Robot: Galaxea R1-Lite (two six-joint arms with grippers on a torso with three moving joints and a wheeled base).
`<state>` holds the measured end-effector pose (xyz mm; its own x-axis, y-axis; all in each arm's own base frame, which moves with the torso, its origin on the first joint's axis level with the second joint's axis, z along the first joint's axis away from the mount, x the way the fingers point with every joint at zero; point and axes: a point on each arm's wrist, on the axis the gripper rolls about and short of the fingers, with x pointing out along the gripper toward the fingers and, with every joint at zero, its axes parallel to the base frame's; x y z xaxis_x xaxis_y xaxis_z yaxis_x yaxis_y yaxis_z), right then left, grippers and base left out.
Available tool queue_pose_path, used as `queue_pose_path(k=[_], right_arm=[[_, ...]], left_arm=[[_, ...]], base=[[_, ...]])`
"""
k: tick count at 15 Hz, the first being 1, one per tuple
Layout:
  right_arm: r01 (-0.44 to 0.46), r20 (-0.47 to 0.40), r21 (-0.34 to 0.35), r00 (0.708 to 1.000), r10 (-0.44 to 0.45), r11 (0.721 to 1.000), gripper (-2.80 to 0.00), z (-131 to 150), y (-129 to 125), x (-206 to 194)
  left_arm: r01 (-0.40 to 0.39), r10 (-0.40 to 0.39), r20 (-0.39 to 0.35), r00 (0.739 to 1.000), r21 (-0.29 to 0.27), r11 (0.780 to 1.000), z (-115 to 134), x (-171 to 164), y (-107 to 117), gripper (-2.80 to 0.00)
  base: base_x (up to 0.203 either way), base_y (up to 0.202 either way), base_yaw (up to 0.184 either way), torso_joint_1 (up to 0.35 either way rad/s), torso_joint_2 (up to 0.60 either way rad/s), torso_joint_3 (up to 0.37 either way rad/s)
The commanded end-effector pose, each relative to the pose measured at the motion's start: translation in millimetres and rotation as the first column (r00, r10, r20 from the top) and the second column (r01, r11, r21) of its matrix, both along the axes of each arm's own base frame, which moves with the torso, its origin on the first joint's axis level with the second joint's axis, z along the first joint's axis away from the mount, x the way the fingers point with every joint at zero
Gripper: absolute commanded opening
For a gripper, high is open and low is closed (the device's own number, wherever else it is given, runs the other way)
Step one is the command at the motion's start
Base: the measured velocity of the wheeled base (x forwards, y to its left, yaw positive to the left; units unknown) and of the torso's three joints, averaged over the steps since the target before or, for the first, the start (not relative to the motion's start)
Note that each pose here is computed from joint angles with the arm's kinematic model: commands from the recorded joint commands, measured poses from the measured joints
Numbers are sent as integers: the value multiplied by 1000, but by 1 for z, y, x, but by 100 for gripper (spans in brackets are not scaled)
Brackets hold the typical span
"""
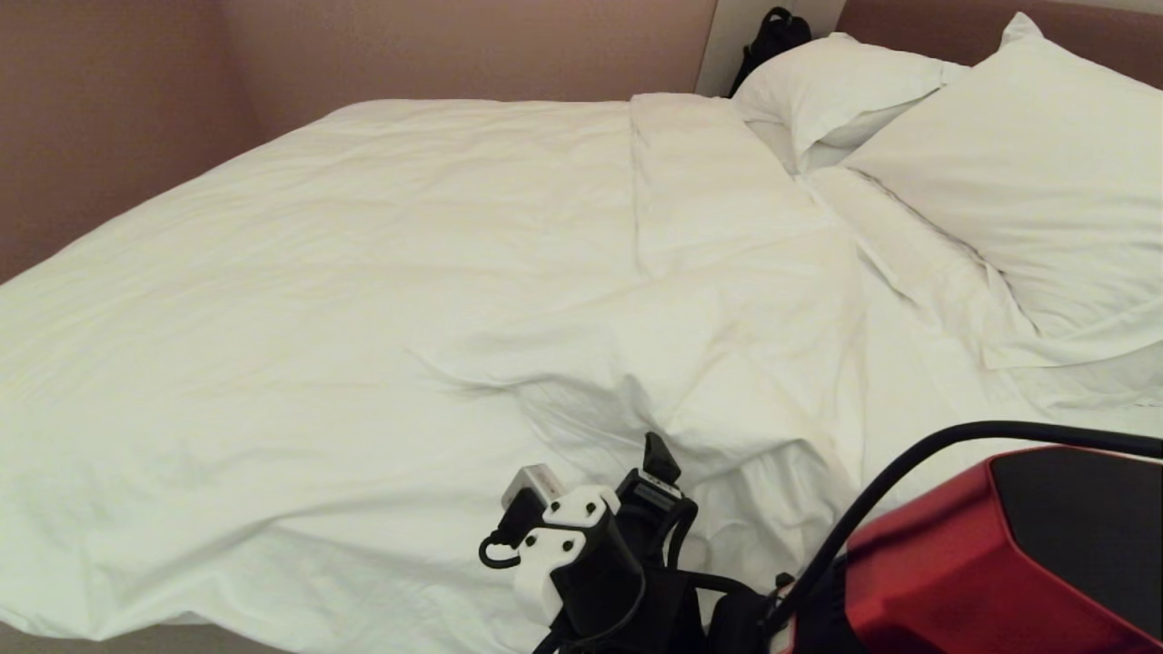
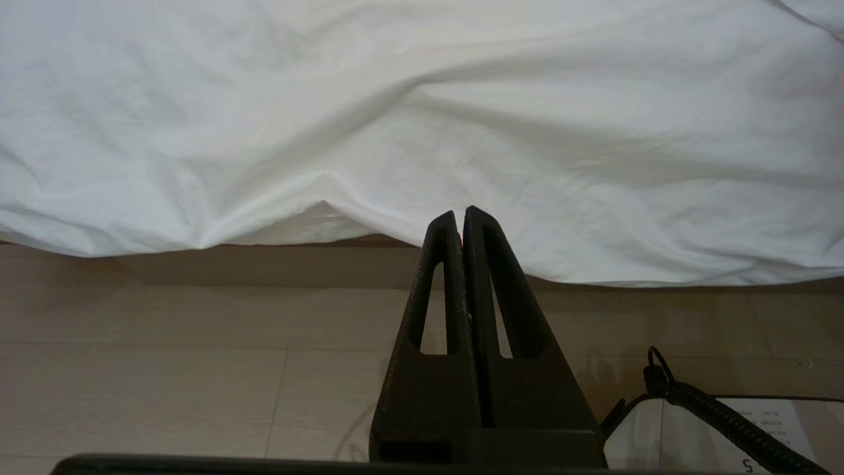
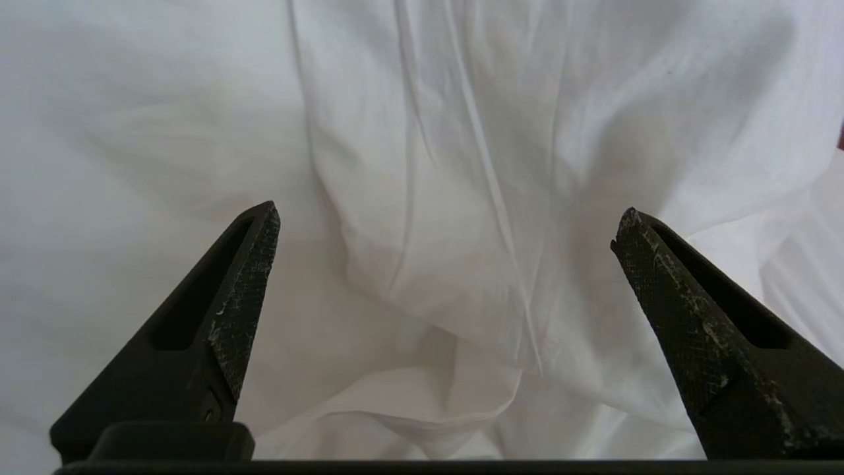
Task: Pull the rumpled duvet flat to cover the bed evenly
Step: Flatten the corners of the folded blanket
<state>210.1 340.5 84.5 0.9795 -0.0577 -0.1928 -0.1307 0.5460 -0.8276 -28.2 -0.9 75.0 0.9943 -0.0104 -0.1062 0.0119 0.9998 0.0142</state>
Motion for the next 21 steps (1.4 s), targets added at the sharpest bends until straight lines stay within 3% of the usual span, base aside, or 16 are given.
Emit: queue_pose_path(k=[1, 10, 14, 21], right_arm=[[22, 12, -1, 1000, -22, 1000, 0, 1, 1, 2], [107, 8, -45, 994, -107, 993, 0, -21, -3, 25], [162, 28, -9, 986, -162, 987, 0, -12, -6, 50], [238, 30, -28, 971, -238, 971, 0, -9, -23, 68]], left_arm=[[-1, 1, -1, 1000, 0, 1000, 0, 0, 0, -280], [-1, 1, -1, 1000, 0, 1000, 0, 0, 0, -280], [-1, 1, -1, 1000, 0, 1000, 0, 0, 0, -280], [-1, 1, -1, 1000, 0, 1000, 0, 0, 0, -280]], base=[[0, 0, 0, 0, 0, 0], [0, 0, 0, 0, 0, 0], [0, 0, 0, 0, 0, 0], [0, 0, 0, 0, 0, 0]])
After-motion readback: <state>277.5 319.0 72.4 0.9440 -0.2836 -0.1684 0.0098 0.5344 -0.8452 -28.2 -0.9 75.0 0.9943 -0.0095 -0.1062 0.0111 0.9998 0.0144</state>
